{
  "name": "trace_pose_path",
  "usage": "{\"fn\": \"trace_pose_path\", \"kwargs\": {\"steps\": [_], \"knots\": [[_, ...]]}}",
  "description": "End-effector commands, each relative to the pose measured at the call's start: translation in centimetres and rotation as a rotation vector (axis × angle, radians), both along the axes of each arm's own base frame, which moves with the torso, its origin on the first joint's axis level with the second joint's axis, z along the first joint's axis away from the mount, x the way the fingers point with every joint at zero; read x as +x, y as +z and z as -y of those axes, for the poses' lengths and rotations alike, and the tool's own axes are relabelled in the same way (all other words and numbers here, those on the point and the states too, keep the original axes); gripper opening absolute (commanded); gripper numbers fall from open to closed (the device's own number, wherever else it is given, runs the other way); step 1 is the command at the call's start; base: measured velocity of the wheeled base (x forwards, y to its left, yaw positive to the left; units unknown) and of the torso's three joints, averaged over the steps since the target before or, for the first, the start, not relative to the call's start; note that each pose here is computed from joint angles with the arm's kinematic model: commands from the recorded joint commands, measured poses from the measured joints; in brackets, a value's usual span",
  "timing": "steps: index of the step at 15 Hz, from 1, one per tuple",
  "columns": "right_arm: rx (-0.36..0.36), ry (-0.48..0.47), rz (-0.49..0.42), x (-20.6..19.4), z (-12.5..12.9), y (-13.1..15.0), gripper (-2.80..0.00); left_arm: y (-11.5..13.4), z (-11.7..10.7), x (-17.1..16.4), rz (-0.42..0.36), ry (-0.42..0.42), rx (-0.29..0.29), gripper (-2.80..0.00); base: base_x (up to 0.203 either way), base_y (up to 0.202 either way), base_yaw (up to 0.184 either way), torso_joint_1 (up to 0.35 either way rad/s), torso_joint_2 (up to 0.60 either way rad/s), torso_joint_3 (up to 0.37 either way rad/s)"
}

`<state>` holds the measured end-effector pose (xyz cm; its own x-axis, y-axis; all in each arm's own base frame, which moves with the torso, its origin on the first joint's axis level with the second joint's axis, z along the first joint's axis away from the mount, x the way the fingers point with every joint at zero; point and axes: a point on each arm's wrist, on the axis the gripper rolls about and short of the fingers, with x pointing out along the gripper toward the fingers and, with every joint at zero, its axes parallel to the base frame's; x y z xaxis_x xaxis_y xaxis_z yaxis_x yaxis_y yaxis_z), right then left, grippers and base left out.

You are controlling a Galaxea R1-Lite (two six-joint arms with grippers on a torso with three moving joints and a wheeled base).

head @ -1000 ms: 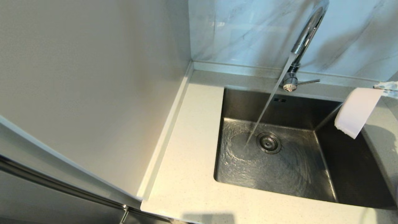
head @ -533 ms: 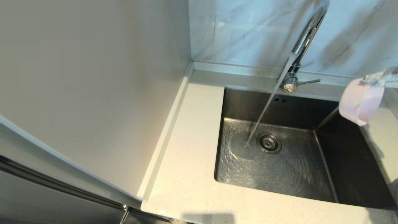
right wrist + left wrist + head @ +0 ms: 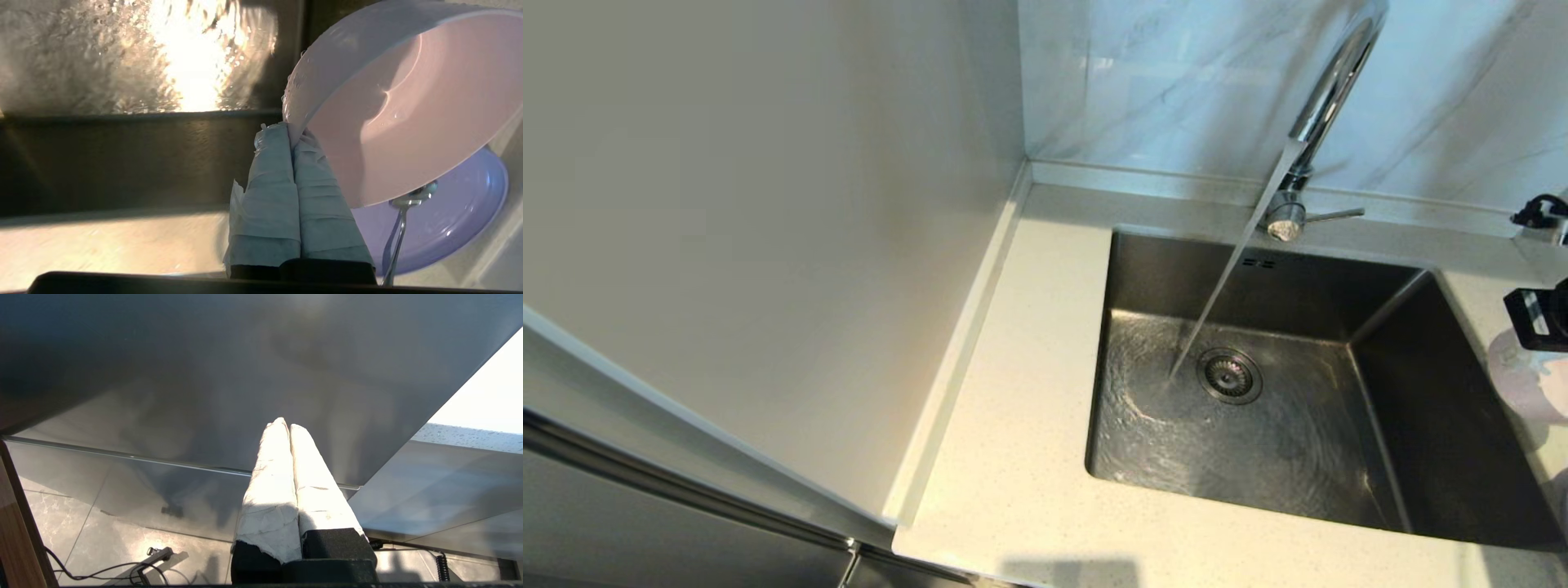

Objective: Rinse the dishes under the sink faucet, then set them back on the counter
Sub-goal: Place the bowl on the table

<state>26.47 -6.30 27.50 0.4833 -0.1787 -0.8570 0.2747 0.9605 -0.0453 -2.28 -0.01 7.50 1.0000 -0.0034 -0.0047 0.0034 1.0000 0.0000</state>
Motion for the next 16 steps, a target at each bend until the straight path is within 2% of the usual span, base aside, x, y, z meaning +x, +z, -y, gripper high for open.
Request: {"fn": "trace_pose_path", "kwargs": {"steps": [1, 3, 7, 9, 11, 16], "knots": [[-0.002, -0.009, -0.048, 0.9, 0.8, -2.4, -2.80, 0.0, 0.0, 0.0, 0.000, -0.001, 0.000, -2.80, 0.000, 0.000, 0.000, 0.000, 0.00, 0.000], [-0.058, -0.019, -0.038, 1.6, 1.8, -3.7, -2.80, 0.0, 0.0, 0.0, 0.000, 0.000, 0.000, -2.80, 0.000, 0.000, 0.000, 0.000, 0.00, 0.000], [-0.137, -0.087, -0.063, 2.3, 3.1, -4.5, -2.80, 0.0, 0.0, 0.0, 0.000, 0.000, 0.000, -2.80, 0.000, 0.000, 0.000, 0.000, 0.00, 0.000], [-0.157, -0.106, -0.014, 3.1, 3.6, -4.4, -2.80, 0.0, 0.0, 0.0, 0.000, 0.000, 0.000, -2.80, 0.000, 0.000, 0.000, 0.000, 0.00, 0.000], [-0.214, -0.147, 0.003, 3.8, 4.3, -4.7, -2.80, 0.0, 0.0, 0.0, 0.000, -0.001, 0.000, -2.80, 0.000, 0.000, 0.000, 0.000, 0.00, 0.000], [-0.266, -0.204, -0.005, 3.9, 5.5, -4.4, -2.80, 0.0, 0.0, 0.0, 0.000, 0.000, 0.000, -2.80, 0.000, 0.000, 0.000, 0.000, 0.00, 0.000]]}}
